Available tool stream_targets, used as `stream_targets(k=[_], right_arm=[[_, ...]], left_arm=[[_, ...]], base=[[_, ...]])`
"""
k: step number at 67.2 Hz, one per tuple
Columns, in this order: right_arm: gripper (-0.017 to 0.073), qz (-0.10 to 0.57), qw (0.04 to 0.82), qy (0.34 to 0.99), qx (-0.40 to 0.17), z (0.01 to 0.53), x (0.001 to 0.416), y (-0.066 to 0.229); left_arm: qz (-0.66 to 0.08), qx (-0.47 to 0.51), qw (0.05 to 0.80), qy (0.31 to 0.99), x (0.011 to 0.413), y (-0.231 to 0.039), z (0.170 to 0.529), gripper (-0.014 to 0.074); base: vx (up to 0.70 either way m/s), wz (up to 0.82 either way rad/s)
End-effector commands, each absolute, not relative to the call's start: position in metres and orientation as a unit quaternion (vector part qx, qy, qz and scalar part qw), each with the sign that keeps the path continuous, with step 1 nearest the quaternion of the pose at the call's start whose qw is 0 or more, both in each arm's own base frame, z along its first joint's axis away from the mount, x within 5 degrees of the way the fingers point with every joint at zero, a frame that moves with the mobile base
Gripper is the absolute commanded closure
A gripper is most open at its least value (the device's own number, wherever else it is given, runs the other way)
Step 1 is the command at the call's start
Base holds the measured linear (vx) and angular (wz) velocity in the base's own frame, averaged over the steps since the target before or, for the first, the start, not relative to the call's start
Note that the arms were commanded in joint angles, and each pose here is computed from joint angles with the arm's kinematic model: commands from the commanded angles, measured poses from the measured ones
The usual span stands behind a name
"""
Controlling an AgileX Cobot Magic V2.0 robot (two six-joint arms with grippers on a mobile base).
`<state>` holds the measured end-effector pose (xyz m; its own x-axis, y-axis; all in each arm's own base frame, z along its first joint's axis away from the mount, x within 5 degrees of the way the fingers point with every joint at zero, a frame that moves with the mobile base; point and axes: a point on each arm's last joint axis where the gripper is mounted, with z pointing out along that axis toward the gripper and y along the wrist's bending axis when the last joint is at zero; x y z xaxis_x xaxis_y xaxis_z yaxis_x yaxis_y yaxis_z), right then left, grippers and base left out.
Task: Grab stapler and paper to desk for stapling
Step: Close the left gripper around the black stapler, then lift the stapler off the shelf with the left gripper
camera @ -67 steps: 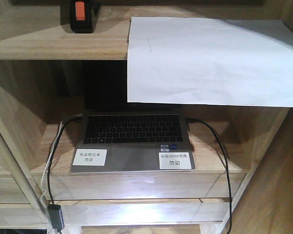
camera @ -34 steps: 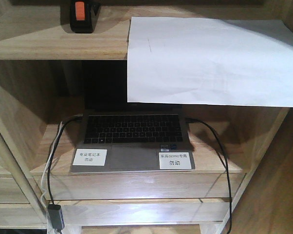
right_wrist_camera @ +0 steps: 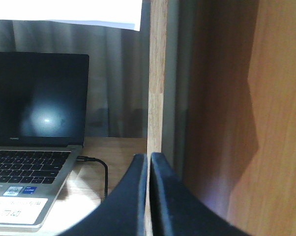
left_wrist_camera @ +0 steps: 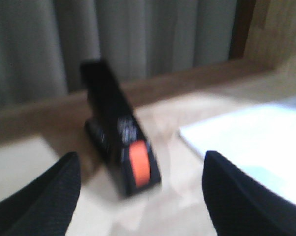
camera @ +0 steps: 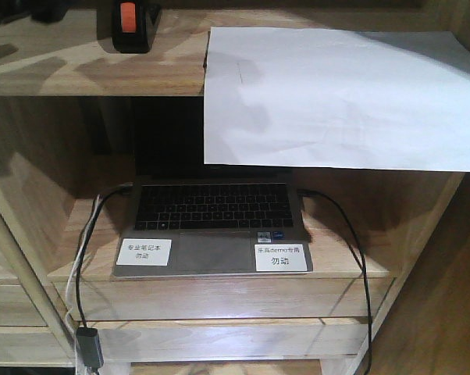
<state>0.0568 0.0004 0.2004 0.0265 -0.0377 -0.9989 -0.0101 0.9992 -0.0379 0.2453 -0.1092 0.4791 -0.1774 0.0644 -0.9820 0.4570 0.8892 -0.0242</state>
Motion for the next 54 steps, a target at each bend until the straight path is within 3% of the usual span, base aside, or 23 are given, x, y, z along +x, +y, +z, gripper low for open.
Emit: stream_targets(k=[1, 30, 54], right_arm=[[0.0568, -0.009, 0.745, 0.667, -0.019, 0.207, 0.055, 0.001], [0.0568, -0.009, 0.745, 0.667, -0.019, 0.207, 0.055, 0.001], [0.0568, -0.009, 0.745, 0.667, -0.019, 0.207, 0.055, 0.001]], left_arm=[[-0.174, 0.164, 0.666, 0.707, 0.249, -0.113, 0.511, 0.0096], [-0.136, 0.146, 0.636, 0.746, 0.300, -0.132, 0.545, 0.0096], [-0.086, 0.096, 0.595, 0.793, 0.333, -0.148, 0.530, 0.0096]], base=[[0.00, 0.00], [0.00, 0.00], [0.00, 0.00]])
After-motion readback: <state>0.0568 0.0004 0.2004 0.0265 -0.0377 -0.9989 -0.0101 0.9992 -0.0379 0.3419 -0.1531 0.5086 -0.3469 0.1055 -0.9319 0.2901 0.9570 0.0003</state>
